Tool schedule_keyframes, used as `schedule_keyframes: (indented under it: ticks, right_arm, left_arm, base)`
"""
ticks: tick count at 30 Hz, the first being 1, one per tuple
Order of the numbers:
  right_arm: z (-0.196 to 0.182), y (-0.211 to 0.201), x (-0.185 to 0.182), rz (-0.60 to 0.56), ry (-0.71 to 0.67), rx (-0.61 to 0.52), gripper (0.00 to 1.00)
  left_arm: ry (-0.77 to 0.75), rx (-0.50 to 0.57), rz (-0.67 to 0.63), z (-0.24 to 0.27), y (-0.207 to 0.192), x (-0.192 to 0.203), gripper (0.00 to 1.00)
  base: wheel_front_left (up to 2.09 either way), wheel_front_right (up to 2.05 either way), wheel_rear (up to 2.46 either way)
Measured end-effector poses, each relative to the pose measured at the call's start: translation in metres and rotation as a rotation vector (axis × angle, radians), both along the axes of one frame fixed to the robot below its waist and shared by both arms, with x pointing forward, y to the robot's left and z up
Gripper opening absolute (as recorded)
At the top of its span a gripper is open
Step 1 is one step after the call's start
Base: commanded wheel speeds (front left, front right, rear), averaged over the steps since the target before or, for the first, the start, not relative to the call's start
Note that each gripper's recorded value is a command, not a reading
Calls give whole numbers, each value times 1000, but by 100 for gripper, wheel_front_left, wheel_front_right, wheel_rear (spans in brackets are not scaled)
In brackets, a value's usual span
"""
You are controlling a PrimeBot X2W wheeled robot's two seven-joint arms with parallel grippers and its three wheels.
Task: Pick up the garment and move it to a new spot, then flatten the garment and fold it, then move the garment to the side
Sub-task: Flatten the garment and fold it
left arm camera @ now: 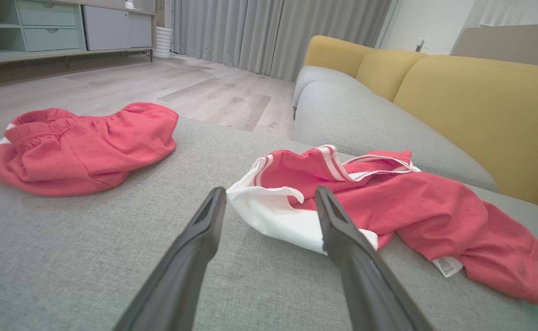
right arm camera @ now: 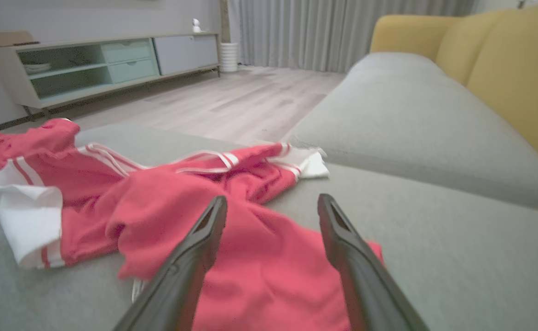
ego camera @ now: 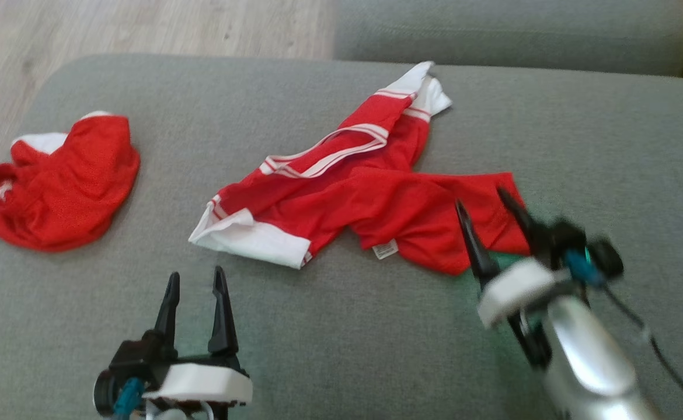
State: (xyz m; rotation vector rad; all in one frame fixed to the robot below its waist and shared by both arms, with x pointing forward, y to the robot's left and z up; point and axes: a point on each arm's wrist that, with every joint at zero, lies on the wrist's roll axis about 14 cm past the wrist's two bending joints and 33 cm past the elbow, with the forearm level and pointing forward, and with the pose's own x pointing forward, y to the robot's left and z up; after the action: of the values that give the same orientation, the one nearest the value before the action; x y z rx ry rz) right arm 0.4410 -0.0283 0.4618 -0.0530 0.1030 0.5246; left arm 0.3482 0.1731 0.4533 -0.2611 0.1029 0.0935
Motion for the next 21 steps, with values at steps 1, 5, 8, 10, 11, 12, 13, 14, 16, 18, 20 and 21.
schedule_keyframes:
  ticks: [1,5,8,10,11,12,13,14,16,18,20,21]
  right_arm:
    - [-7,-8,-8,-21,18,1,100]
    - [-35,-23,-39,-53,97,-11,100]
    - [-50,-20,-50,-39,138,-26,100]
    - [-54,-16,-49,-27,150,-39,100]
    - [-57,-15,-49,-22,158,-44,100]
    - [-61,-13,-49,-12,171,-61,100]
    - [-66,-11,-49,-1,184,-77,100]
    - [-71,-8,-50,12,201,-93,100]
    - [-81,-1,-53,45,236,-125,100]
    - [-86,4,-51,64,249,-138,100]
    - [-90,6,-47,79,257,-162,100]
    - [-91,7,-46,82,259,-170,100]
  left_arm:
    - [2,-1,-6,-1,-2,-2,100]
    - [-2,-5,-25,0,-7,-3,100]
    - [6,-6,-23,-3,-6,-4,100]
    - [16,-5,-17,-6,-5,-4,100]
    - [22,-5,-14,-7,-4,-5,100]
    - [28,-4,-10,-9,-2,-5,100]
    - [34,-4,-6,-11,-1,-5,100]
    - [39,-4,-2,-12,0,-6,100]
    - [50,-3,8,-15,3,-7,100]
    - [58,-1,17,-18,6,-7,100]
    - [61,1,24,-18,8,-7,100]
    - [59,2,25,-18,9,-5,100]
  base:
    - [0,0,0]
    - [0,0,0]
    - [0,0,0]
    - [0,0,0]
    - [0,0,0]
    - [0,0,0]
    - [0,0,0]
    - [0,0,0]
    - [0,0,0]
    - [0,0,0]
    - [0,0,0]
    - [0,0,0]
